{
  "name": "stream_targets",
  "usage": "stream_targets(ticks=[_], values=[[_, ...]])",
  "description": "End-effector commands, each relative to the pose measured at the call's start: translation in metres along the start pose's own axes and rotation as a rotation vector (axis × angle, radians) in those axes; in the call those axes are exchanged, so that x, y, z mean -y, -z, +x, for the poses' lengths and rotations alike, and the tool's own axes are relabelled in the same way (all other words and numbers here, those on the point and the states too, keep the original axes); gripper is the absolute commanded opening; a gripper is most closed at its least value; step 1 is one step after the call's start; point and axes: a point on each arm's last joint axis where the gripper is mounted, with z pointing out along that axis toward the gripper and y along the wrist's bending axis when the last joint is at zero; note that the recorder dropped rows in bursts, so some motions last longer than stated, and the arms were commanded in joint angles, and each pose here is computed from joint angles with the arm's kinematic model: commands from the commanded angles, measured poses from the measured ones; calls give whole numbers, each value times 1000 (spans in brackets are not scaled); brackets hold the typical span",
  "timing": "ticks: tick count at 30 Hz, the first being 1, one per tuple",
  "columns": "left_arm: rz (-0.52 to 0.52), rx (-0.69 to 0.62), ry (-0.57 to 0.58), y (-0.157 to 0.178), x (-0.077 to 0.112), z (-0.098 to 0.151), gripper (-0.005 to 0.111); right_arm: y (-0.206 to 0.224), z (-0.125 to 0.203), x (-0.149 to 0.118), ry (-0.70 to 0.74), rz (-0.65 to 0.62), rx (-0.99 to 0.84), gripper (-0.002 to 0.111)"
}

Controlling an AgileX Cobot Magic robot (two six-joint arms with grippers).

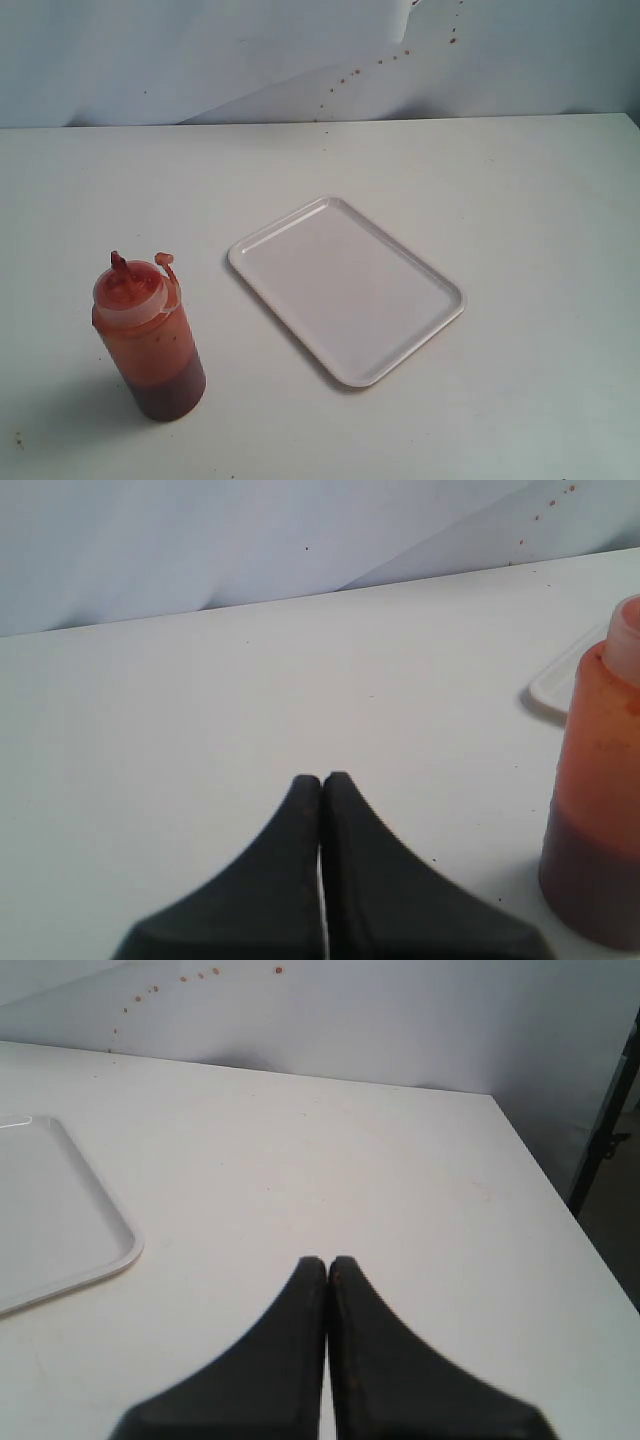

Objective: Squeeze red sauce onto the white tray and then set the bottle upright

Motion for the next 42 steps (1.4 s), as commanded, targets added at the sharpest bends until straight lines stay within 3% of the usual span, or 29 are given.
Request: stream_targets(ticks=[1, 19, 21, 24, 27, 31, 34, 36, 42], values=[[-2, 8, 1, 0, 0, 1, 0, 0, 1, 0, 9, -1, 4, 0], [-2, 8, -5, 0, 0, 1, 0, 0, 1, 0, 9, -1, 4, 0], [-38, 17, -132, 0, -3, 0, 0, 0, 1, 0, 9, -1, 4, 0], [-47, 48, -140, 0, -4, -3, 0, 0, 1, 0, 9, -1, 4, 0], [-28, 144, -55, 0, -2, -12, 0, 0, 1, 0, 9, -1, 4, 0], [17, 323, 266, 4, -2, -27, 0, 0, 1, 0, 9, -1, 4, 0], [4, 445, 420, 8, -8, -37, 0, 0, 1, 0, 9, -1, 4, 0], [-11, 500, 470, 10, -11, -40, 0, 0, 1, 0, 9, -1, 4, 0], [-62, 636, 478, 17, -18, -49, 0, 0, 1, 0, 9, -1, 4, 0]])
